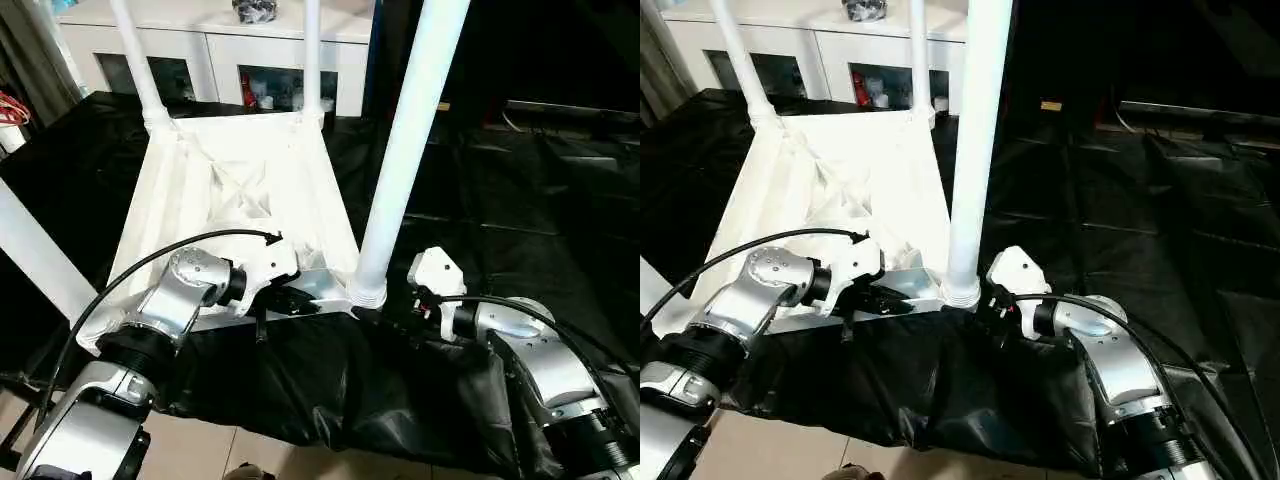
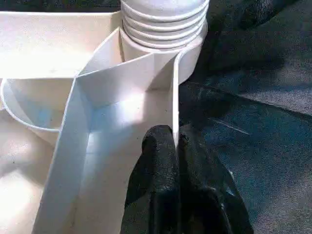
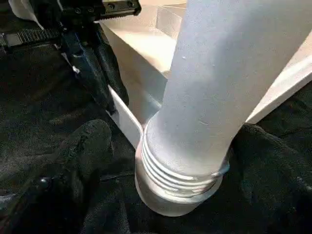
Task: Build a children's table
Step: Rotate leg to tighten
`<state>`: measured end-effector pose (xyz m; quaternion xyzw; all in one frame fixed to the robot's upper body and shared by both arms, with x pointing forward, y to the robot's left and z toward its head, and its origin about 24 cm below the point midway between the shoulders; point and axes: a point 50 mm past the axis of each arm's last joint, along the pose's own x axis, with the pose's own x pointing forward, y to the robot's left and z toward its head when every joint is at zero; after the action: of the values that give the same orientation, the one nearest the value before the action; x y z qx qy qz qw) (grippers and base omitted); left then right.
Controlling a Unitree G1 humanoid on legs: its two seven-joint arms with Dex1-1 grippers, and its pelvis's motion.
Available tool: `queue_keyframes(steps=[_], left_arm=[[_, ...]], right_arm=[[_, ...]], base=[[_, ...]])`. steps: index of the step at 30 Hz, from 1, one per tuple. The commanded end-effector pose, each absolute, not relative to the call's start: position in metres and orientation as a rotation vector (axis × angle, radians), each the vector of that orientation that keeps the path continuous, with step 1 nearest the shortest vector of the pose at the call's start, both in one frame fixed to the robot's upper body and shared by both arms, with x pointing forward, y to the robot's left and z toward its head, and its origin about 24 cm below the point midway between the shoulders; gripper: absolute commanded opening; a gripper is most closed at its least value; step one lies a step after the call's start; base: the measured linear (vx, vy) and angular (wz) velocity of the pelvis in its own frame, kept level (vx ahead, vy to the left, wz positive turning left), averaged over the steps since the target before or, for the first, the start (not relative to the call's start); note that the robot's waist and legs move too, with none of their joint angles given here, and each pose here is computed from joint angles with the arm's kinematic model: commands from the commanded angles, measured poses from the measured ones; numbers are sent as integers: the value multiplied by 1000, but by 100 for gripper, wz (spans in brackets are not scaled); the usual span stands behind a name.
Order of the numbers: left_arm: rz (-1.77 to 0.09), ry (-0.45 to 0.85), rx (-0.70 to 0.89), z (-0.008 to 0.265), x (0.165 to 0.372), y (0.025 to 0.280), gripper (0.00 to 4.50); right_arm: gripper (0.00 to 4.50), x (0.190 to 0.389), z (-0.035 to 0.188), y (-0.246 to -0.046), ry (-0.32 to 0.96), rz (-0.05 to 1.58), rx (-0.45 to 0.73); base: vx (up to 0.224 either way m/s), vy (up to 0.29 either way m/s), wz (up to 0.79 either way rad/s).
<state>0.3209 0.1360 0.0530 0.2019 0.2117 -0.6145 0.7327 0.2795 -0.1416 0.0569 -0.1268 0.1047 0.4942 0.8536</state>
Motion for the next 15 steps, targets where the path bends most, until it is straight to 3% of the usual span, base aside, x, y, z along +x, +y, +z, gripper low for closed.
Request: queue_keyframes(steps=[1,7,14,15], left_arm=[[-1364,455,437,58,320,141,1],[-1419,460,420,55,310,142,1],[-1425,463,429,54,310,140,1],[-1427,463,430,55,310,140,0]], right_arm=[[440,278,55,-138,246,1086,-253],[440,289,55,-135,252,1111,-352],[440,297,56,-134,258,1123,-350],[423,299,56,-134,255,1127,-347]], base=[[0,0,0],[0,0,0],[0,0,0],[0,0,0]])
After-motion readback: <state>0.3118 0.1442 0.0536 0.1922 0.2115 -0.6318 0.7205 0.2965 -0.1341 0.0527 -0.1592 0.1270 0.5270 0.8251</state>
